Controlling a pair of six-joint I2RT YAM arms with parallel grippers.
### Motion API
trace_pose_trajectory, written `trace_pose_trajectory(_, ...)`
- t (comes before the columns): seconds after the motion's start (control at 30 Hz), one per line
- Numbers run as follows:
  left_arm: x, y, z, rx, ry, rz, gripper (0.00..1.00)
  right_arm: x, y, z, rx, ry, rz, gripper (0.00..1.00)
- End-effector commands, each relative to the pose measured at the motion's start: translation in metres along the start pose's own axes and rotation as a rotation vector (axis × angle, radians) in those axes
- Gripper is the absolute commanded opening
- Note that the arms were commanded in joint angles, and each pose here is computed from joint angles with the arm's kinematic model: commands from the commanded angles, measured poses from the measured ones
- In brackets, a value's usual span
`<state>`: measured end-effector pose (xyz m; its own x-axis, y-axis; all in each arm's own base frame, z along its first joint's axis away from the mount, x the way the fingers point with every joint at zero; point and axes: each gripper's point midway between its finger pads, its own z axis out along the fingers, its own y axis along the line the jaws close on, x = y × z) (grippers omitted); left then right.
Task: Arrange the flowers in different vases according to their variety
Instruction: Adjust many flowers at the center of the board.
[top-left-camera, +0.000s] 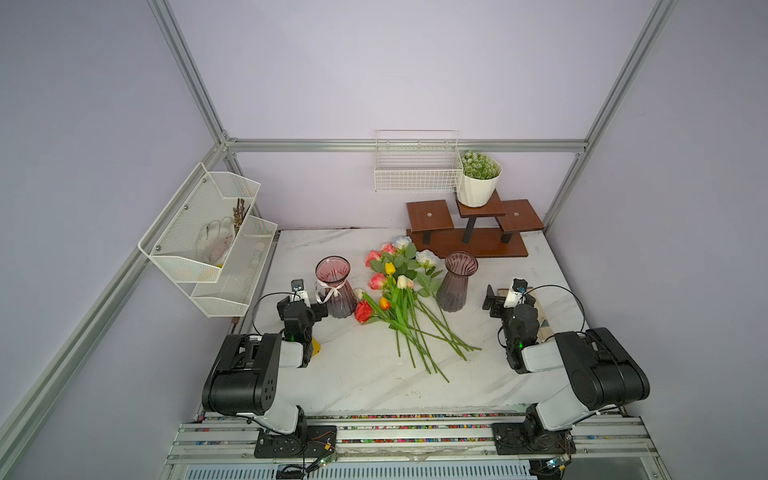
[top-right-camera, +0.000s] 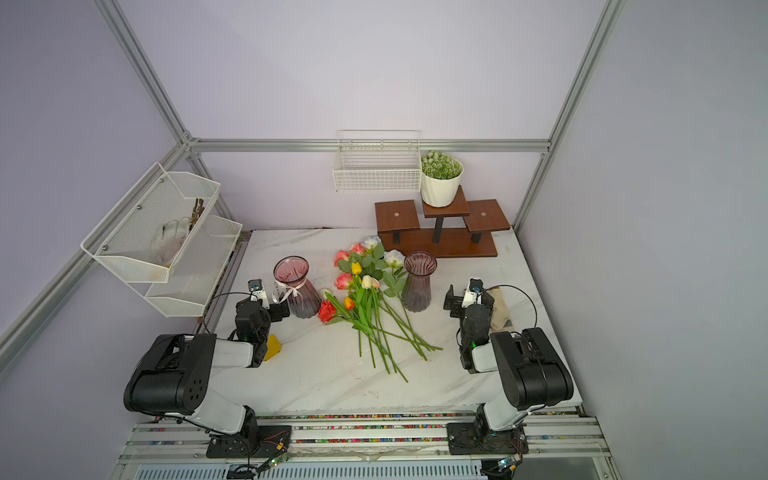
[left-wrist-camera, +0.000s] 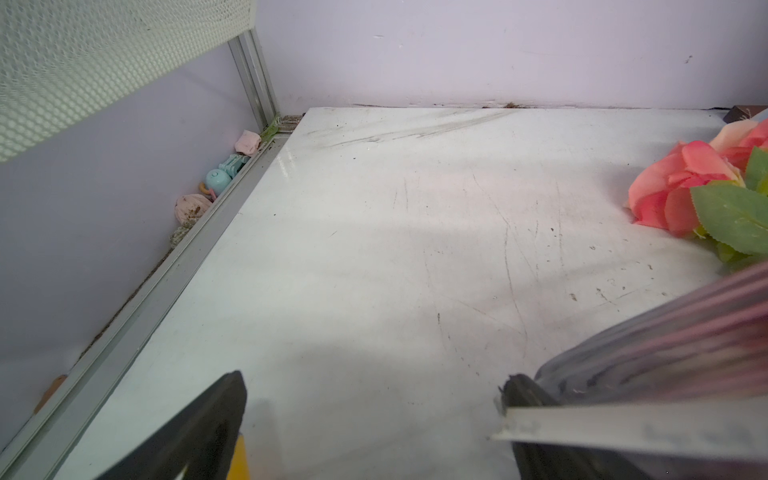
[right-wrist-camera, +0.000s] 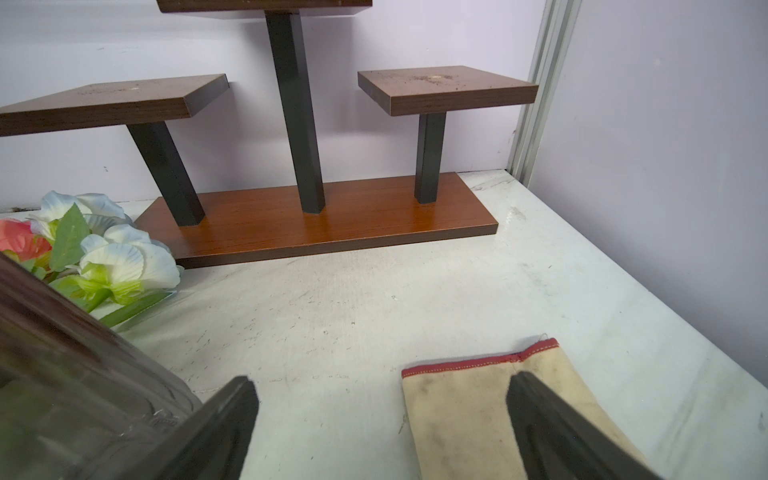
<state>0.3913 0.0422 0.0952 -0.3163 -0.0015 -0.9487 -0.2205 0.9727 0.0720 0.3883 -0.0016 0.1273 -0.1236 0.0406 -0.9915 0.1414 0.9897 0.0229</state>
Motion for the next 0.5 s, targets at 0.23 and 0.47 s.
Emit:
trace_pose_trajectory(0.23, -0.026, 0.000, -0.004, -0.010, -0.093, 0.007, 1.00, -0.006, 0.000, 0.000, -0.002, -0.026, 0.005, 0.99)
trace_pose_trajectory(0.47, -0.076, 0.029, -0.061, -0.152, -0.236, -0.069, 1.00, -0.053, 0.005, -0.034, -0.016, -0.100, -0.003, 0.99)
